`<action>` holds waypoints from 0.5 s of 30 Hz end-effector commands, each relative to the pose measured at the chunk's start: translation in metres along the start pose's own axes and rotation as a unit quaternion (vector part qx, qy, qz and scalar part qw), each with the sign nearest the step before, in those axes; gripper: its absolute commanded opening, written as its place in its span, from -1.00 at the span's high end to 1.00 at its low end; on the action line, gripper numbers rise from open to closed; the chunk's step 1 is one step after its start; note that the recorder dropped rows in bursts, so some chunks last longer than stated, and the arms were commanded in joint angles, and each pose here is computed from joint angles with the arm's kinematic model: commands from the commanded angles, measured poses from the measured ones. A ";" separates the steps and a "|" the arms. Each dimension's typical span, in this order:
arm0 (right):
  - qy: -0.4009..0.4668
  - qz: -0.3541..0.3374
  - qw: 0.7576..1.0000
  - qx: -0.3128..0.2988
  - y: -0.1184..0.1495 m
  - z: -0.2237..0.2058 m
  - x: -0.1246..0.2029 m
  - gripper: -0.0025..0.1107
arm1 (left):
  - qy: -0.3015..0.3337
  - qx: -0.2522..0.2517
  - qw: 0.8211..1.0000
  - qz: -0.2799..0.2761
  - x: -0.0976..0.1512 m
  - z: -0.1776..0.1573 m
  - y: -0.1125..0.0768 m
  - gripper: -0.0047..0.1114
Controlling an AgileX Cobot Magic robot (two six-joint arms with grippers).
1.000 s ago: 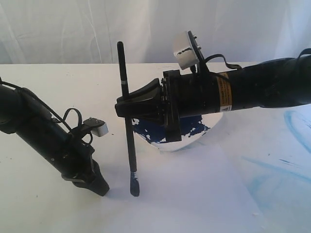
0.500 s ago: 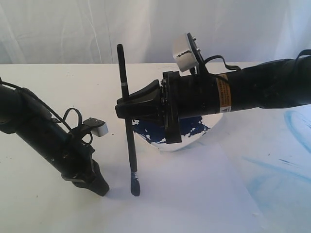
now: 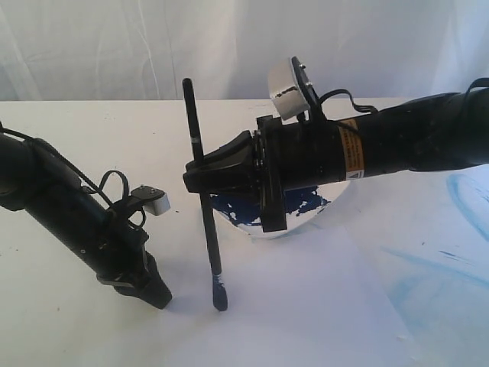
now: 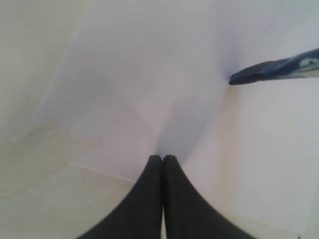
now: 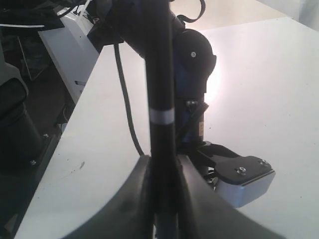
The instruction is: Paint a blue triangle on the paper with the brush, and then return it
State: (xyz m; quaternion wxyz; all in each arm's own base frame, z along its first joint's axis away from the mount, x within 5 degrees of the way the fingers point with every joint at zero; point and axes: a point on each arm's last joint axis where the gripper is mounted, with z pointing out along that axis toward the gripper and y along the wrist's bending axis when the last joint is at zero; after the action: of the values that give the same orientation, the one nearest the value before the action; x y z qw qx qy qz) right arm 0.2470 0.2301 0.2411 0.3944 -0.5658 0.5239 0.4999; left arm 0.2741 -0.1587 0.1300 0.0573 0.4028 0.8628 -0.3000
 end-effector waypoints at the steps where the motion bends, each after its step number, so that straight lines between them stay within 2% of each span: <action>1: 0.017 -0.002 1.000 0.003 0.000 0.000 0.004 0.96 | 0.003 0.009 1.000 -0.001 0.000 0.001 -0.003 0.92; 15: 0.046 0.000 0.999 0.027 -0.004 -0.001 0.008 0.96 | 0.003 0.009 1.000 -0.001 0.000 0.001 -0.003 0.92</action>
State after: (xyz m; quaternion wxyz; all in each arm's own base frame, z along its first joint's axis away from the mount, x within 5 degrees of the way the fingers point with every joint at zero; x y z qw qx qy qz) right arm 0.2510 0.2293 0.2352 0.3908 -0.5711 0.5483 0.4695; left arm 0.2741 -0.1587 0.1300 0.0573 0.4028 0.8628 -0.3000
